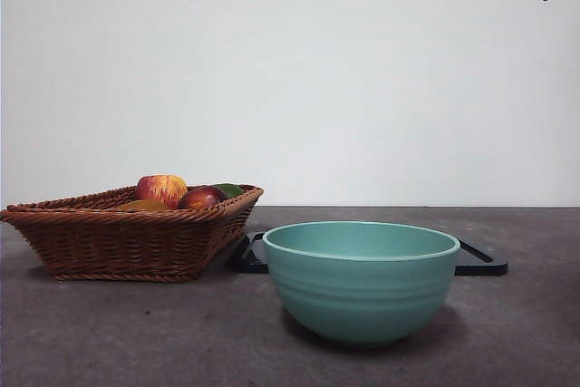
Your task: Pick up the wifruite, put it on the bowl, pick up the plate, put it on desk
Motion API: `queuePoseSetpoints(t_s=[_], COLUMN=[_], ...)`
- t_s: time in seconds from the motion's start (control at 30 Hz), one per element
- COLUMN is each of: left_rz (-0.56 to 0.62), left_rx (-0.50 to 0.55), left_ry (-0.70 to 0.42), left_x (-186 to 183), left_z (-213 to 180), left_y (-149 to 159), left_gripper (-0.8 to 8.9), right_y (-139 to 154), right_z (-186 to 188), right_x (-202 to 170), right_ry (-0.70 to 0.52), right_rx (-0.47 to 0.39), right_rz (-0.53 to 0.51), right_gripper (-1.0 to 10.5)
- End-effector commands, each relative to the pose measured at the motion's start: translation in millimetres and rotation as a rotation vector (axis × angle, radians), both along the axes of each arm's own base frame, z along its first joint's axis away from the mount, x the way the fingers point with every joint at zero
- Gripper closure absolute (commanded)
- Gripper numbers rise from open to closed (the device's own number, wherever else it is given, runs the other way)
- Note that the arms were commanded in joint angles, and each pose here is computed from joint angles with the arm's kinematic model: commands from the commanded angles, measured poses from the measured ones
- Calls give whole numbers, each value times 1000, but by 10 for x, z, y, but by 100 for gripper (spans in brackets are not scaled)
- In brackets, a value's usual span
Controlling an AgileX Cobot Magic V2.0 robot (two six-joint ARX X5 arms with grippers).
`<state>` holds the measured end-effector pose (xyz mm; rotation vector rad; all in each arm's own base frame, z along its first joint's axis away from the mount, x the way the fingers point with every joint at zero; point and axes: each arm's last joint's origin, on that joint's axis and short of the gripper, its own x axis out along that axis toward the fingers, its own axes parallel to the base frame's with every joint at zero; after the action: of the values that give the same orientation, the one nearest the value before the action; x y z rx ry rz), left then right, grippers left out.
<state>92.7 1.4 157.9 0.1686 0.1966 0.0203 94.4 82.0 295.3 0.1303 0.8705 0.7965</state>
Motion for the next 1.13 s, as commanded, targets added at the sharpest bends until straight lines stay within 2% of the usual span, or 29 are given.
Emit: queuePoseSetpoints(t_s=[0.03, 0.43, 0.53, 0.67, 0.87, 1.13], left_rz=[8, 8, 8, 8, 8, 8], left_rx=[0, 0, 0, 0, 0, 0], left_ry=[37, 37, 37, 37, 37, 37], left_x=[0, 0, 0, 0, 0, 0], left_z=[-65, -65, -65, -65, -65, -65], left_y=[4, 4, 4, 4, 4, 4], left_gripper=[806, 806, 806, 806, 806, 806], right_y=[15, 14, 21, -24, -294, -647], right_z=[56, 59, 98, 215, 246, -51], right_x=[1, 1, 29, 120, 185, 91], right_ry=[-24, -28, -108, -316, -478, -729], right_rx=[10, 11, 13, 10, 56, -13], right_rz=[14, 15, 10, -115, -345, -576], right_gripper=[933, 933, 933, 933, 933, 933])
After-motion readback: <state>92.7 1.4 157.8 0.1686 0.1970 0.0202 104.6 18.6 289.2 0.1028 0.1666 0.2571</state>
